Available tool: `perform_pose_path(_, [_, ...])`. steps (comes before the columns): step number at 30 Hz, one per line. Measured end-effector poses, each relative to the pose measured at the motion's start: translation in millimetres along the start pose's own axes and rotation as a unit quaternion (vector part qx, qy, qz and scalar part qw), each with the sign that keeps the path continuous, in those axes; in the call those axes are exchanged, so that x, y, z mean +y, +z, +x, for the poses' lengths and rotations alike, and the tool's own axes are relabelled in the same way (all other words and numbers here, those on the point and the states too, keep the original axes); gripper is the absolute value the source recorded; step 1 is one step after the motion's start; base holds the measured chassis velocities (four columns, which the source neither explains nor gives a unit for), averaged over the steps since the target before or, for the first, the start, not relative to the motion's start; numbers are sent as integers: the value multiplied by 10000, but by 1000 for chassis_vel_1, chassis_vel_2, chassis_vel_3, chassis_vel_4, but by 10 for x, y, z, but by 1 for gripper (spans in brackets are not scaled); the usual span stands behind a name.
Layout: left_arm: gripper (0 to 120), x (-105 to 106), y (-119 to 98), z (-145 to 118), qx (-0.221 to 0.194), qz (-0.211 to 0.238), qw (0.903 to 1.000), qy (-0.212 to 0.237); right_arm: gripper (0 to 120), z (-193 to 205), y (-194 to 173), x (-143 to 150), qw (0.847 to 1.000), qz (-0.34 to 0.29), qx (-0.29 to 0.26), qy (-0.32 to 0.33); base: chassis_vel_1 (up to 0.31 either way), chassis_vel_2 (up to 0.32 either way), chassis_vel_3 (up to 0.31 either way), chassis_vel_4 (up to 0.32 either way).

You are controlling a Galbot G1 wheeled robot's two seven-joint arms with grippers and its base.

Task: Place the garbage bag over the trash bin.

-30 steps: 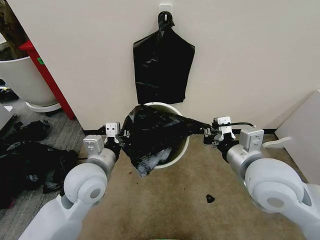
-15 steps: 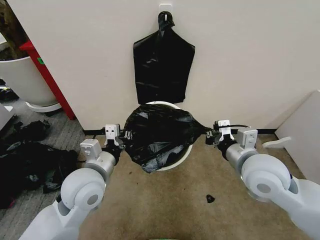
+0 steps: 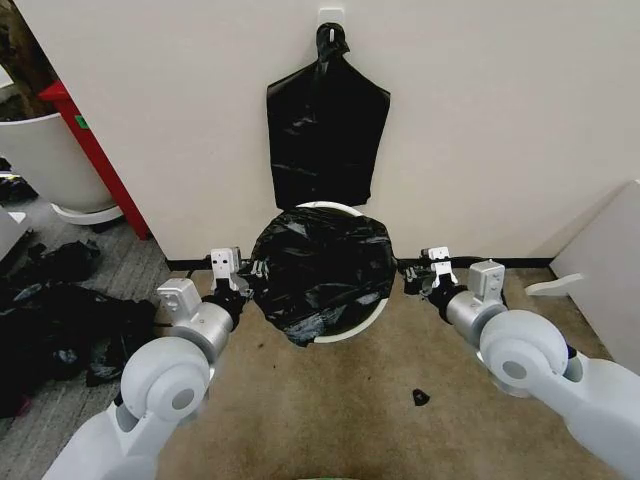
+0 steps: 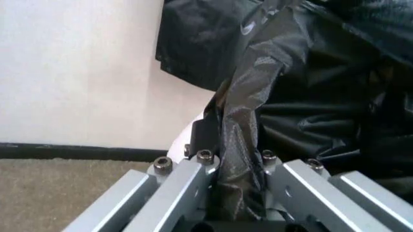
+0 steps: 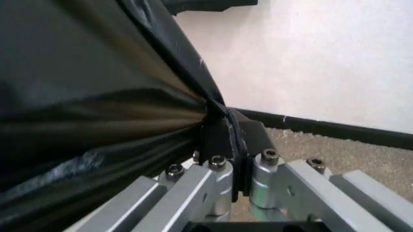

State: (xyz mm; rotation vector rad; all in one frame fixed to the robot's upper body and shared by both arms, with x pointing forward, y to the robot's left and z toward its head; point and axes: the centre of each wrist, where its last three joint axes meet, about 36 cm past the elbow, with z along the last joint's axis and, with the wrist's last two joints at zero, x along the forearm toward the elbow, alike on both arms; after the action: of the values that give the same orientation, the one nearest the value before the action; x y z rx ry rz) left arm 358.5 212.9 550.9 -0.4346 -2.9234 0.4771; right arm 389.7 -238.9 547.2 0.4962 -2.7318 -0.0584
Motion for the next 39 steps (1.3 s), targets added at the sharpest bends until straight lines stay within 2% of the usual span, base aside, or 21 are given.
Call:
perform_pose_path(5, [1,4,-4,-18,12,101,9999,11,12,22,-6,12,10000,-3,18,-29,0,0,0,0])
perform_pose_path(9, [1,61,58,-61,138,12,9999,-81,30,121,-68,92,9999,64,-67,83,0,0,0,0])
perform_pose_path(11, [1,81,80,-80,162,-17,9998,-114,33,147,-79,110,9999,77,-64,99,0,0,0,0])
perform_pose_path(13, [1,136,135,-134,232,-60,9995,-220,43,196,-110,143,9997,83,-82,199,0,0,0,0])
perform_pose_path(16, [1,176,165,-176,278,-68,9991,-308,51,242,-147,160,9996,63,-113,264,0,0,0,0])
perform_pose_path(19, [1,200,181,-195,349,-88,9985,-404,64,316,-197,197,9993,69,-157,320,0,0,0,0])
perform_pose_path(21, [1,207,189,-194,396,-106,9982,-428,69,351,-224,218,9992,87,-197,341,0,0,0,0])
perform_pose_path(22, [1,216,197,-190,452,-134,9979,-445,77,394,-262,240,9990,117,-258,344,0,0,0,0])
perform_pose_path(25, [1,230,207,-185,526,-203,9973,-470,84,459,-330,266,9987,189,-370,306,0,0,0,0])
perform_pose_path(29, [1,240,219,-181,626,-610,9952,-441,98,609,-538,333,9969,244,-677,-304,0,0,0,0])
perform_pose_path(32, [1,239,206,-182,635,-751,9943,-423,100,640,-589,353,9943,329,-807,-619,0,0,0,0])
perform_pose_path(37, [1,214,146,-167,609,-1066,9919,-316,100,570,-707,372,9754,1109,-1132,-1534,0,0,0,0])
perform_pose_path(39, [1,198,121,-184,600,-1126,9915,-267,100,553,-728,370,9711,1289,-1131,-1658,0,0,0,0])
